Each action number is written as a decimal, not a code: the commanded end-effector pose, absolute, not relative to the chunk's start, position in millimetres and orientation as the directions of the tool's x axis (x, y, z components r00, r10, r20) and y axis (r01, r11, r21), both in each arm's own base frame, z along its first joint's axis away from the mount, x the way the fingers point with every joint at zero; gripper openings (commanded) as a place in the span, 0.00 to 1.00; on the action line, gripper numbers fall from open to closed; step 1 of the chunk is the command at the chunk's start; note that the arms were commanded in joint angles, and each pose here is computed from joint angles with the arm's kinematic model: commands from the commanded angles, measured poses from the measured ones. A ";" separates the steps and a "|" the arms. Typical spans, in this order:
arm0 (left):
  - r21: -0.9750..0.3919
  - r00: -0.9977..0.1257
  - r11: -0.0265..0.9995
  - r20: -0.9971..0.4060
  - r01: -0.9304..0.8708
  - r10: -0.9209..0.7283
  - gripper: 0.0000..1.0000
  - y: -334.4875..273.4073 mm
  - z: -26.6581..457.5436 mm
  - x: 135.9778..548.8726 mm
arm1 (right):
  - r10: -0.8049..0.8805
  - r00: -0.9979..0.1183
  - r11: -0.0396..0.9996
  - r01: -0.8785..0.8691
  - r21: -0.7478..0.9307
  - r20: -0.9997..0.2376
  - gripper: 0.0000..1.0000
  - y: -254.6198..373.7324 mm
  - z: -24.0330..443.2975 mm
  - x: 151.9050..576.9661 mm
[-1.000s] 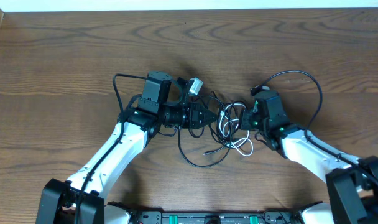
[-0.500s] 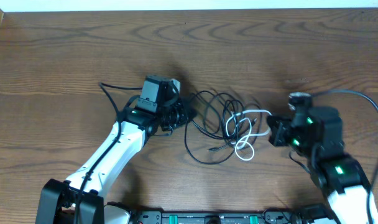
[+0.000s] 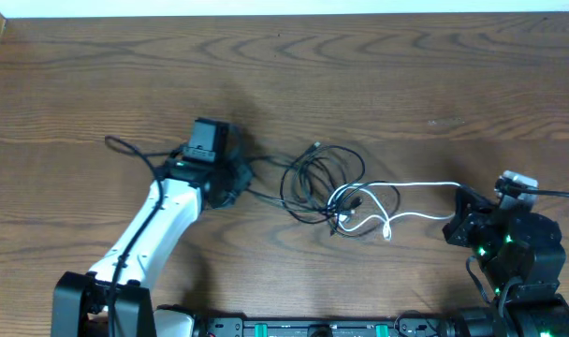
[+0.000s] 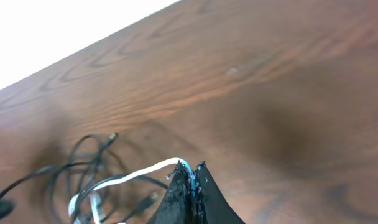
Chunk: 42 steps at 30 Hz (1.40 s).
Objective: Untangle cables
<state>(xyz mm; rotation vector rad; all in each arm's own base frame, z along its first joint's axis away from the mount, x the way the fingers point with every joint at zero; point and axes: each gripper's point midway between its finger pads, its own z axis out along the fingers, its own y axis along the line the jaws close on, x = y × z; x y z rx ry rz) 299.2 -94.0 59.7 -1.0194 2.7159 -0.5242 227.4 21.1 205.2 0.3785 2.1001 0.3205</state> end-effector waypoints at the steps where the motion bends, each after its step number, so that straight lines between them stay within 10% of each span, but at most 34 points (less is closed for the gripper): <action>1: -0.336 -0.605 0.586 -0.058 -0.737 -0.794 0.08 -62.5 56.3 301.6 | 0.444 -0.446 0.893 0.286 0.346 -0.777 0.01 -5.0 204.9 225.4; 9: -0.323 -0.653 0.643 -0.091 -0.694 -0.751 0.08 -50.2 55.8 302.4 | 0.570 -0.307 0.721 0.632 0.285 -0.762 0.01 -61.6 186.3 195.4; 22: -0.358 -0.492 0.469 -0.030 -0.807 -0.870 0.08 -4.5 57.3 306.9 | 0.649 -0.226 0.617 0.715 0.328 -0.727 0.01 -74.3 180.3 186.8; 28: -0.638 -0.797 0.627 -0.034 -0.447 -0.603 0.08 -70.6 89.3 330.5 | 0.659 -0.416 0.738 0.521 0.430 -0.626 0.04 -22.8 173.2 209.0; 31: -0.711 -0.895 0.654 -0.081 -0.257 -0.439 0.08 -106.5 102.4 325.7 | 0.565 -0.579 0.818 0.300 0.491 -0.588 0.22 21.7 175.1 221.4; 35: -0.707 -0.937 0.689 -0.111 -0.160 -0.332 0.08 -135.4 102.5 315.3 | 0.364 -0.741 0.833 -0.011 0.552 -0.564 0.42 76.3 176.8 223.6; 42: -0.676 -0.948 0.732 -0.173 -0.083 -0.267 0.08 -161.0 101.2 313.6 | 0.281 -0.896 0.832 0.048 0.553 -0.344 0.53 97.9 124.0 221.1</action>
